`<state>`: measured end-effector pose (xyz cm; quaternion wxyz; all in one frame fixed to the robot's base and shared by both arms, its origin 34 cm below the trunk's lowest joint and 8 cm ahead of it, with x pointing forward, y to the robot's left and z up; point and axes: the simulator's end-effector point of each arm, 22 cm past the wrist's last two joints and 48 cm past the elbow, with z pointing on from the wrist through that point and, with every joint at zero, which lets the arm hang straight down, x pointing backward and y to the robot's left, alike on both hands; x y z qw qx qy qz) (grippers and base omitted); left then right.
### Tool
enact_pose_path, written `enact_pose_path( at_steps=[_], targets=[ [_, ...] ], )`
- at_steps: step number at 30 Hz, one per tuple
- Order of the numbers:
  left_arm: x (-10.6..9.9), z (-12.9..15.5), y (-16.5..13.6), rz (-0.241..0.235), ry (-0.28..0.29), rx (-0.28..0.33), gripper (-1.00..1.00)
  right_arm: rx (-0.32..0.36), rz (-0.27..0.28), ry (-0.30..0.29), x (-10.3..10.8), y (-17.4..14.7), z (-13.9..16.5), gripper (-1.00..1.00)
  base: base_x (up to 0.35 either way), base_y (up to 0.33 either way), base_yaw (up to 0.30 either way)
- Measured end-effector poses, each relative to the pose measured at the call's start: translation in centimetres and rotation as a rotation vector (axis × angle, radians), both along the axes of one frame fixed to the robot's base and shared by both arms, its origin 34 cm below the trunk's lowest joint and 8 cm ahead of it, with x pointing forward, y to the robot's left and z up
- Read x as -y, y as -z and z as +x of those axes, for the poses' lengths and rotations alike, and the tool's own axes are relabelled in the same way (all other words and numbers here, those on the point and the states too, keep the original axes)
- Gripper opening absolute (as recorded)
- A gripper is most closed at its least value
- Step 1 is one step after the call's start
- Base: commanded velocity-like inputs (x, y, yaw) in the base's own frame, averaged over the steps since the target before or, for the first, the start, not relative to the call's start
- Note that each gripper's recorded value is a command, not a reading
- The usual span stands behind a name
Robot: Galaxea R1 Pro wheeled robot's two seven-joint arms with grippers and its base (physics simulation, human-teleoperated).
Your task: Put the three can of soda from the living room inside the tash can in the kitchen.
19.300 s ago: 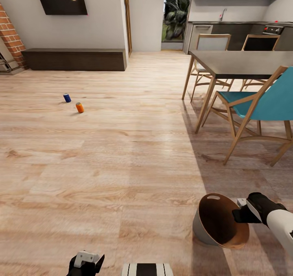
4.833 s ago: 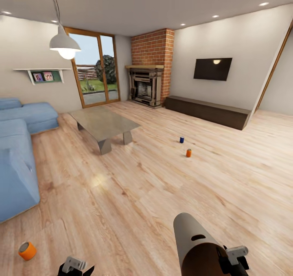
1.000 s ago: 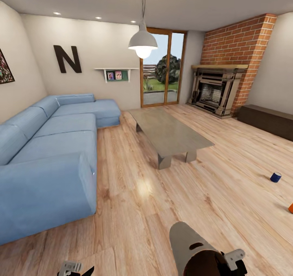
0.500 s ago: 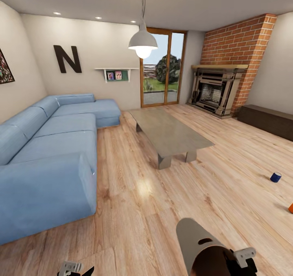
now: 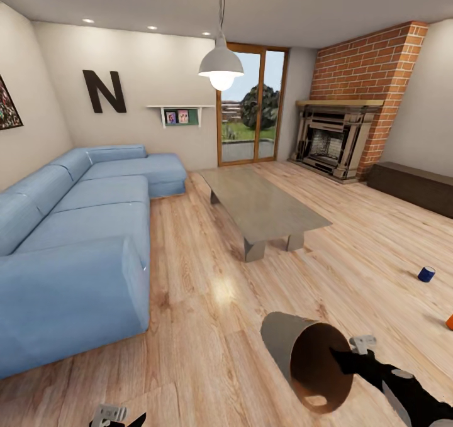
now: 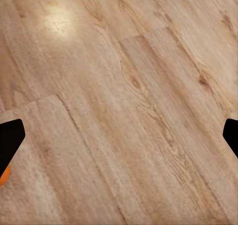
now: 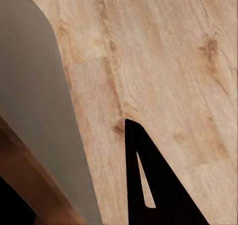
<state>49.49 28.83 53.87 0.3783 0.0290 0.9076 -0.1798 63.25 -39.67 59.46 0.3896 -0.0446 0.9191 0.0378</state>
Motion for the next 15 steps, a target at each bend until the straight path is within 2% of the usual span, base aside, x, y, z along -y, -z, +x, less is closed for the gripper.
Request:
enact_pose_path(
  at_steps=[1, 2, 4, 6, 8, 9, 10, 11, 12, 15],
  targets=[
    [0.0, 0.0, 0.0, 0.0, 0.0, 0.001, 1.0, 0.008, 0.015, -0.004, -0.6, -1.2, 1.2, -1.0, 0.0, 0.0, 0.0],
    [0.0, 0.0, 0.0, 0.0, 0.001, 0.002, 1.0, -0.038, 0.01, 0.005, -0.8, -3.0, 2.5, -1.0, 0.0, 0.0, 0.0],
    [0.0, 0.0, 0.0, 0.0, 0.001, 0.002, 1.0, -0.076, 0.015, 0.023, -2.1, -6.6, 4.3, -1.0, 0.0, 0.0, 0.0],
    [0.0, 0.0, 0.0, 0.0, 0.001, 0.002, 1.0, -0.029, -0.015, 0.02, -3.0, -10.7, 6.4, -1.0, 0.0, 0.0, 0.0],
    [0.0, 0.0, 0.0, 0.0, 0.001, 0.003, 1.0, 0.03, -0.042, 0.021, -5.2, -15.9, 8.2, -1.0, 0.0, 0.0, 0.0],
    [0.0, 0.0, -0.1, 0.0, 0.001, 0.003, 1.0, 0.069, -0.017, 0.02, -6.5, -18.2, 8.9, -1.0, 0.017, 0.0, 0.0],
    [0.0, 0.0, 0.0, 0.001, 0.0, 0.003, 1.0, 0.067, -0.007, 0.034, -8.2, -19.6, 9.0, -1.0, 0.036, 0.0, 0.0],
    [-0.1, 0.1, 0.0, 0.002, -0.002, 0.002, 1.0, 0.053, 0.03, 0.028, -9.4, -19.5, 8.8, -1.0, 0.074, 0.0, 0.0],
    [-0.3, 0.0, 0.1, 0.003, -0.007, -0.002, 1.0, 0.051, 0.026, 0.038, -9.7, -19.8, 8.8, -1.0, 0.094, 0.0, 0.0],
    [-0.9, -0.3, 0.4, 0.005, -0.019, -0.027, 1.0, 0.036, -0.037, 0.052, -9.1, -19.4, 8.7, -1.0, 0.138, 0.0, 0.0]
  ],
)
